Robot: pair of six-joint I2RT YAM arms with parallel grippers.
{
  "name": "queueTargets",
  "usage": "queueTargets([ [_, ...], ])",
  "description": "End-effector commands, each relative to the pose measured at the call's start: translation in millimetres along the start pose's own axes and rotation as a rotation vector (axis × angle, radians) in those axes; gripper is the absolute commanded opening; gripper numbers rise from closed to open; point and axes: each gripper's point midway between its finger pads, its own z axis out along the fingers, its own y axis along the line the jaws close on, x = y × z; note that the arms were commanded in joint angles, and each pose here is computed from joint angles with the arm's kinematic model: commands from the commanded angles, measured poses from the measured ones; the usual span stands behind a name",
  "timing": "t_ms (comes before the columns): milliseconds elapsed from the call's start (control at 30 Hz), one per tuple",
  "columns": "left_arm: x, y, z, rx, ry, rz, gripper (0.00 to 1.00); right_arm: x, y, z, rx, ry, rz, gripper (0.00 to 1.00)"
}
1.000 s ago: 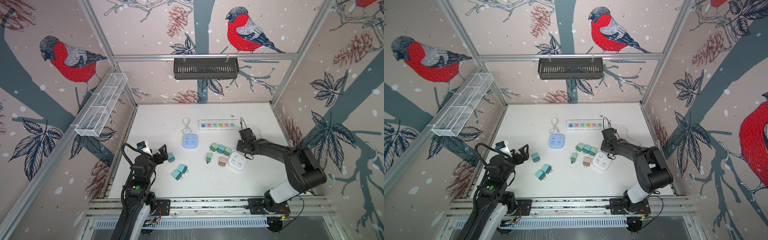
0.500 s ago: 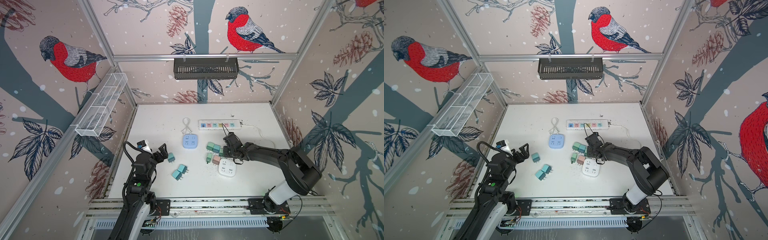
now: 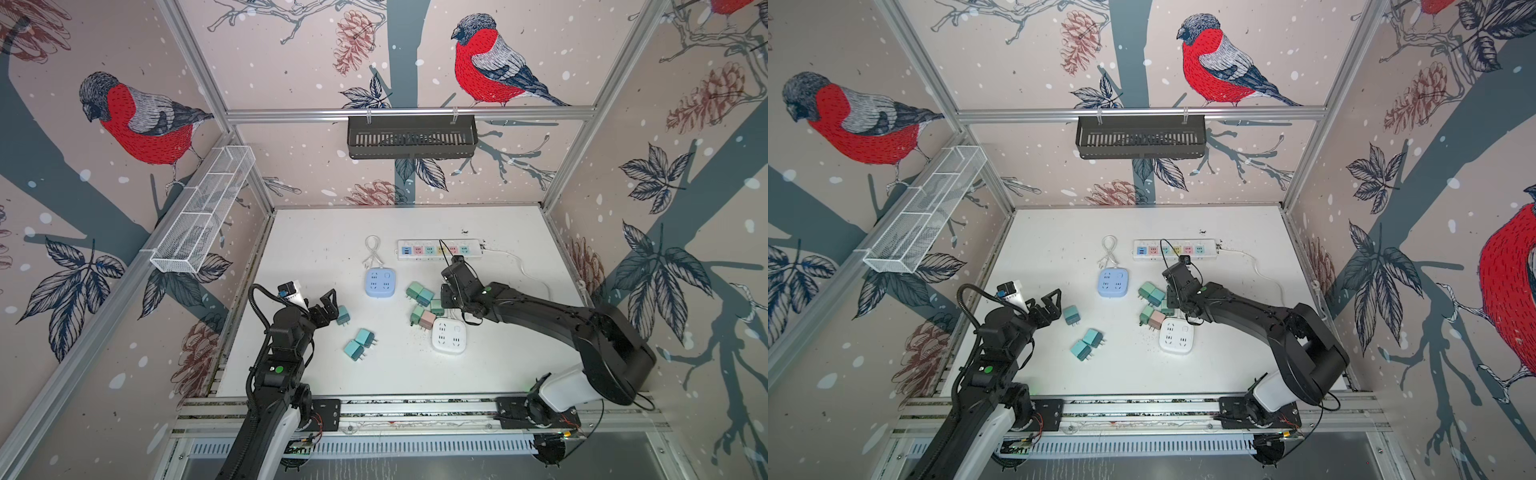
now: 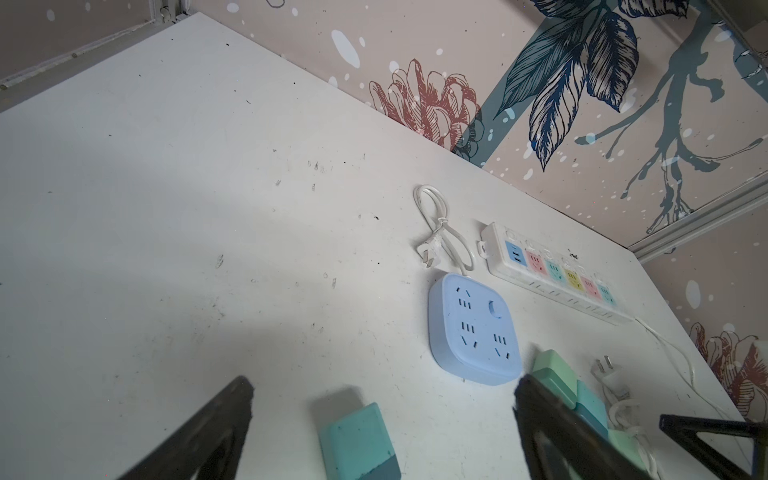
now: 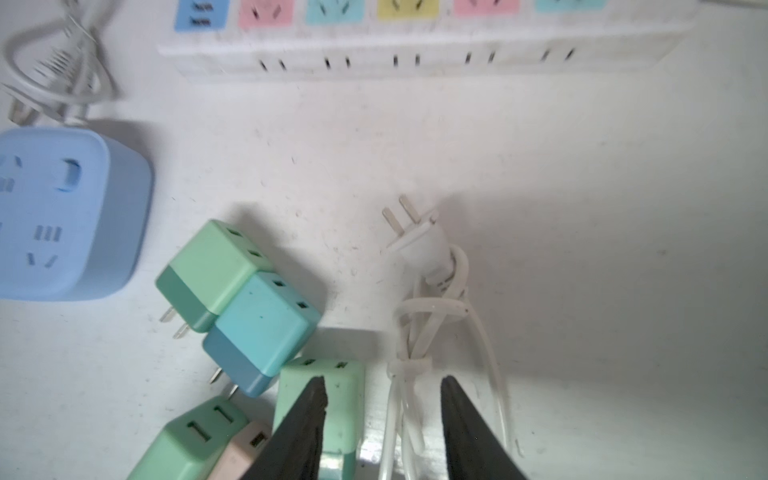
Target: Insert the plug
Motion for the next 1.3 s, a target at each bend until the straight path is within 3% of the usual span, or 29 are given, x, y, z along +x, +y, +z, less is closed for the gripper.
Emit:
queueTargets([
  [0,-10.5,-6.4,-3.2,0.032,-0.055,0.009,0.98,-14.5,-4.7,-23.5,0.025,-0.052,0.027,0.53],
  [200,-12.6,-5.5,-6.9,0.032,-0.080,0.011,0.98,-22.0,5.6,-76.0,-0.032,-0.155,0.054,0.58],
  [433,-12.8,-3.4,-6.5,0.020,-0.082,0.007,0.98,14.8,60.1,-113.0,-0.234,-0.196,0.004,0.58],
  [567,-11.7,-3.7,-5.5,0.021,-0.074,0.005,0.98,47.4,89.5,-104.1,-0.261,-0.128,-0.065,0.55],
  [767,-11.6,-4.7,-5.2,0.027,-0.073,0.006,0.98,76.3,113.0,-72.9,-0.210,-0.041,-0.098,0.42],
  [967,-10.8,-4.3,-5.6,0.026,-0.072,0.006,0.98,92.6,105.7,-37.3,-0.095,0.012,-0.109,0.27],
  [1267,-12.0,-4.4,-6.5,0.026,-0.078,0.005,0.98,115.1,95.5,-17.0,-0.065,0.075,-0.106,0.26],
])
